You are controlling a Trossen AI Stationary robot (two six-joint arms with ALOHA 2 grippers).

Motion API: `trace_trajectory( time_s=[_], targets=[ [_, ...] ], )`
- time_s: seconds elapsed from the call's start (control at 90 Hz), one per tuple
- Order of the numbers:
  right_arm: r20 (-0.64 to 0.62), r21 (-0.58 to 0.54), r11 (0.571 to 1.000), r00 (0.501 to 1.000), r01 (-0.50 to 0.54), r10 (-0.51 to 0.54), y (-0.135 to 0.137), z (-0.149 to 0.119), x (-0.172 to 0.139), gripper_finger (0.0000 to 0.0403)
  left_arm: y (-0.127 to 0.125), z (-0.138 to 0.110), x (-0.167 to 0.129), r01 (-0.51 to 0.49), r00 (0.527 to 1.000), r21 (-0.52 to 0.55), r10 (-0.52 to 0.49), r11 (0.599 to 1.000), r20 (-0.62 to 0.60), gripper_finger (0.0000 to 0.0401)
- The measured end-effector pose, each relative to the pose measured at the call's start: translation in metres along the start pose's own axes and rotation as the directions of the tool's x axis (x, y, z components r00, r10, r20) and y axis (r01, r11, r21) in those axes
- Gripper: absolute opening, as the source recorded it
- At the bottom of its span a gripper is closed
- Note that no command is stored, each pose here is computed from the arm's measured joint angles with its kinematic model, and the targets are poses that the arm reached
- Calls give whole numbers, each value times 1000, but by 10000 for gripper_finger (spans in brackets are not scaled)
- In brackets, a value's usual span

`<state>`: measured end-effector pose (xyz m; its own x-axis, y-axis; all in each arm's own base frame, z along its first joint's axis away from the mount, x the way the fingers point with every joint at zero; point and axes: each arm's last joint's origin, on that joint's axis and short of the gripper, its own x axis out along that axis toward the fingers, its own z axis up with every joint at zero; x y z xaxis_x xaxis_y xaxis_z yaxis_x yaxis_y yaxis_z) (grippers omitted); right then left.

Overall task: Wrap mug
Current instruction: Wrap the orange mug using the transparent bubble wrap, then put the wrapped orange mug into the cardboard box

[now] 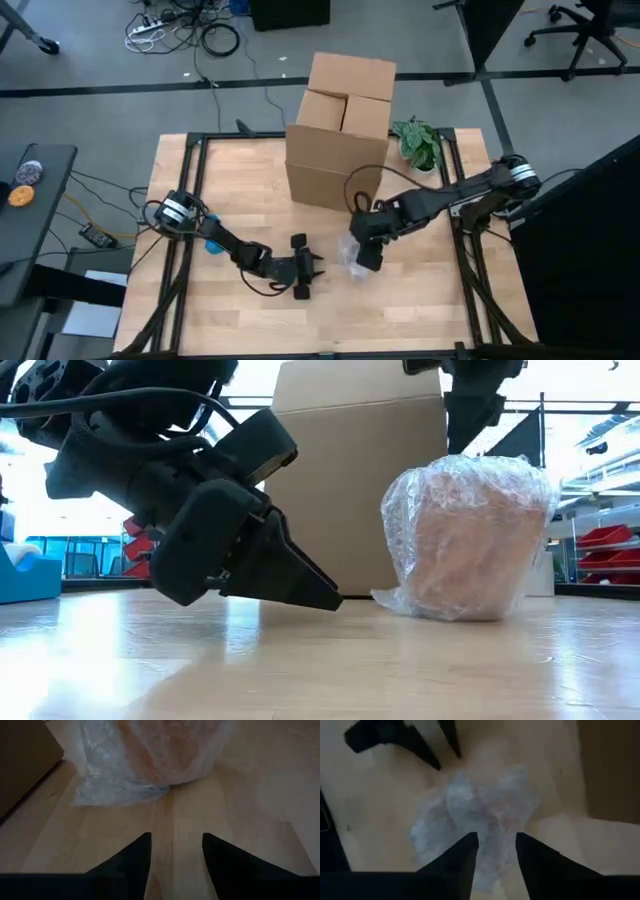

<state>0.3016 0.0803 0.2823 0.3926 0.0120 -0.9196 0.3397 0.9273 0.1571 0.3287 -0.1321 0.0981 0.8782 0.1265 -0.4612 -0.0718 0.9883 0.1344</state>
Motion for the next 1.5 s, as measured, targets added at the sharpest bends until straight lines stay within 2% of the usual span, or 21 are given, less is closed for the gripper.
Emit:
trace_trajectory(
  time_s=[0.078,0.156,0.211,0.456,0.544,0.644,0.789,0.944,1.067,1.144,1.311,1.5],
  targets=[
    [-56,-3,1000,998,-12,12,2,0,12,75,0,0,0,0,1000,0,0,1000,0,162],
    [-115,-9,1000,993,8,-9,4,0,30,27,0,0,0,1,1000,0,-1,1000,0,162],
    [-148,-22,999,988,31,-34,6,0,44,10,0,0,0,1,1000,0,-1,1000,0,162],
    [-273,-88,990,953,108,-129,11,-4,117,2,0,0,0,1,1000,2,-1,1000,-3,162],
    [-291,-99,990,948,102,-127,12,-5,127,1,0,0,0,1,1000,2,-1,1000,-5,162],
    [-290,-97,991,950,92,-117,13,-5,123,2,0,-1,0,0,1000,4,0,1000,-8,162],
    [-254,-65,995,964,70,-84,12,-6,92,28,0,-1,0,0,1000,5,0,1000,-11,162],
    [-229,-27,999,973,-34,27,8,-7,39,71,0,-1,0,-1,1000,4,1,1000,-13,162],
    [-159,-15,999,987,-29,26,0,-9,8,103,0,-1,0,0,1000,2,0,1000,-13,162],
    [-91,-12,1000,996,15,-16,-5,-9,-6,123,0,-1,0,-1,1000,-9,1,1000,-13,162],
    [-82,-25,995,992,92,-93,-13,-7,-2,168,0,-1,0,0,1000,-47,-1,999,-13,162],
    [-224,-8,998,973,55,-56,-20,-3,39,213,-5,-2,-2,13,1000,-49,-13,999,-10,162]
  ],
)
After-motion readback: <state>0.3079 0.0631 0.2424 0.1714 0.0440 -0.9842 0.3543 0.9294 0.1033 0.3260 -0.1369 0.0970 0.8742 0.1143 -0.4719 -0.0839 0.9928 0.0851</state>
